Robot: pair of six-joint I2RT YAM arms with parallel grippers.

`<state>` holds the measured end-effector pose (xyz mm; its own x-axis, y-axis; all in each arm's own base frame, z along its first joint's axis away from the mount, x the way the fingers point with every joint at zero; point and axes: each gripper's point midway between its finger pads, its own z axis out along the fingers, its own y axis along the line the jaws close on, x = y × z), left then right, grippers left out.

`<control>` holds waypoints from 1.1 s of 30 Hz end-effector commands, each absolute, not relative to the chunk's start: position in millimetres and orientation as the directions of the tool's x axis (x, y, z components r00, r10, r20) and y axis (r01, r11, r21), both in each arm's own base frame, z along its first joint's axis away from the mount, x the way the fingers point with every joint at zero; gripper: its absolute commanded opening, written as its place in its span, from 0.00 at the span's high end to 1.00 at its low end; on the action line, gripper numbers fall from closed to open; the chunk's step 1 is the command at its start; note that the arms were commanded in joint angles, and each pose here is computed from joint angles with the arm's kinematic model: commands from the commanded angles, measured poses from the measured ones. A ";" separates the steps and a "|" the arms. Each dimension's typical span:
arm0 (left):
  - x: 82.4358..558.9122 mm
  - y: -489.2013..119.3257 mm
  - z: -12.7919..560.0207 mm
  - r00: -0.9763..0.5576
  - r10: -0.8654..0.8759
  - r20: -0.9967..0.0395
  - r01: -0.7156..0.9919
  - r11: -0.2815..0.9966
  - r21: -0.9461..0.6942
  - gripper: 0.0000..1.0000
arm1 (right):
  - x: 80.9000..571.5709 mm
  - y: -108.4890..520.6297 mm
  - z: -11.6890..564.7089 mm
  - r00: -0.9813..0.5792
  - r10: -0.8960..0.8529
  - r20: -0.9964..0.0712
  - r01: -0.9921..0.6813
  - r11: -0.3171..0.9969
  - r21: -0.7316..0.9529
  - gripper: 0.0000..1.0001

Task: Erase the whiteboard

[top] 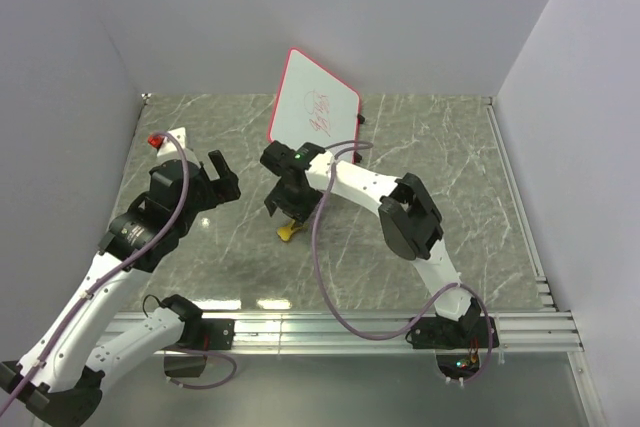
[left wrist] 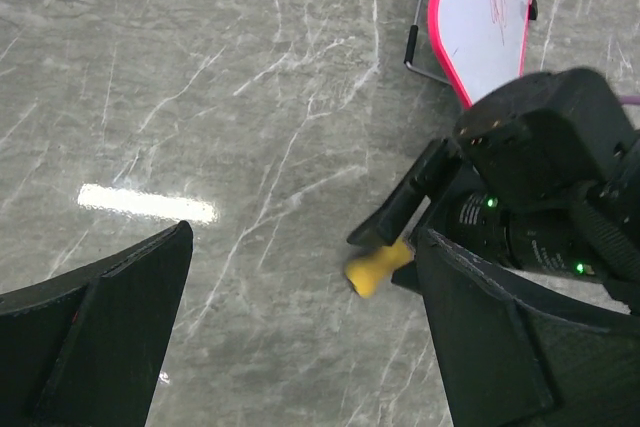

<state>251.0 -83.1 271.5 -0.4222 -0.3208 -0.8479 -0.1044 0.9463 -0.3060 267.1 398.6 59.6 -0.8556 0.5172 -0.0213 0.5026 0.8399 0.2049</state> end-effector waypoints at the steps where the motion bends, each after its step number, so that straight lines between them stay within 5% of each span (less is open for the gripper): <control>1: 251.2 -88.0 275.1 -0.418 -0.320 -0.850 -0.077 0.945 -0.318 0.01 | 283.7 412.4 63.8 -0.853 0.518 -0.060 0.489 0.835 0.251 0.30; 25: 235.9 -85.3 255.7 -0.495 -0.310 -0.812 -0.098 0.948 -0.302 0.01 | 267.7 386.8 49.7 -0.815 0.568 -0.114 0.542 0.817 0.196 0.34; 33: 232.1 -78.9 250.9 -0.505 -0.298 -0.810 -0.121 0.954 -0.276 0.01 | 259.7 381.7 33.1 -0.819 0.564 -0.106 0.544 0.822 0.170 0.46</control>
